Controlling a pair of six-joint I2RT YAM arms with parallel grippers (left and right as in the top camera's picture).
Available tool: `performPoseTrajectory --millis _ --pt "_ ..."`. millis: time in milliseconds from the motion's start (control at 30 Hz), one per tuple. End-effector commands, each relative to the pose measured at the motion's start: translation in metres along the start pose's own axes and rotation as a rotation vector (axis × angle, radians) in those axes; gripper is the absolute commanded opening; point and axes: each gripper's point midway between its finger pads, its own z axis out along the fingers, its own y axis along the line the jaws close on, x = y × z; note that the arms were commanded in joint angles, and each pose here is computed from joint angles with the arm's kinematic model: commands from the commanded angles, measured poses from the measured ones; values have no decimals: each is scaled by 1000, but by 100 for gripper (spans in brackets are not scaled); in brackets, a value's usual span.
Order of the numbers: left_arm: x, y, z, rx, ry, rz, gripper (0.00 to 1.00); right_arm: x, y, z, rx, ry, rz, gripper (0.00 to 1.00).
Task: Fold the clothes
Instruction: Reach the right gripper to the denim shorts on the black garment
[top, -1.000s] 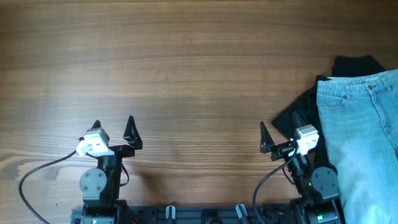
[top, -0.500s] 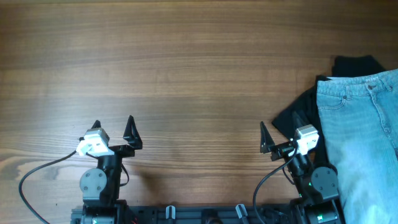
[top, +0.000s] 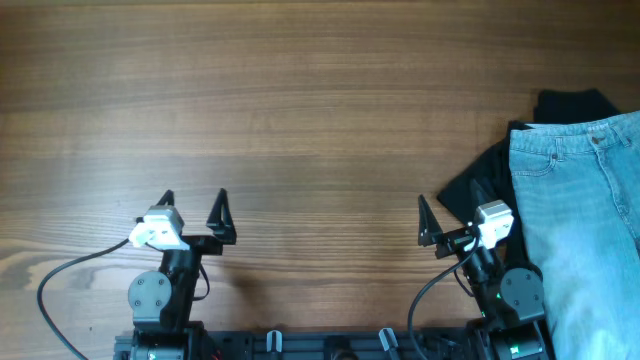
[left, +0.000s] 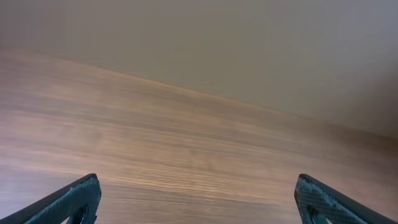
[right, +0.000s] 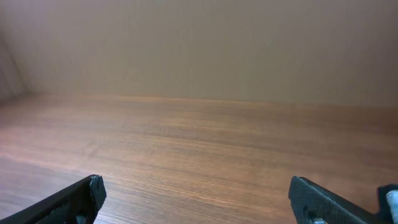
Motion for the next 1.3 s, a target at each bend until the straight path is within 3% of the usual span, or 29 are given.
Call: performPoseTrajectory --millis 0,233,367,500,733,867,1000,1133,1267 --pt "5 -27 -3 163 29 -10 100 1 4 1 -21 8 174 100" --pt "-1 -40 -6 227 24 -21 100 -22 25 -3 -150 -55 233 100" --pt "-38 -45 -12 212 -53 5 100 -57 41 -9 -235 -95 186 100" --pt "-76 -55 -14 197 -47 41 100 -79 47 0 -241 10 205 100" --pt "-103 -55 32 72 300 0 100 -101 43 62 -164 391 276 100" --pt "-108 -54 60 5 539 -45 100 -86 42 101 -141 603 322 100" --pt "-94 -47 76 -49 707 -77 100 -61 46 123 -175 703 343 100" --pt "-72 -53 83 0 797 -124 100 -32 -11 136 40 748 466 99" --pt "-68 -52 87 -4 807 -127 100 -27 -128 132 392 676 615 100"
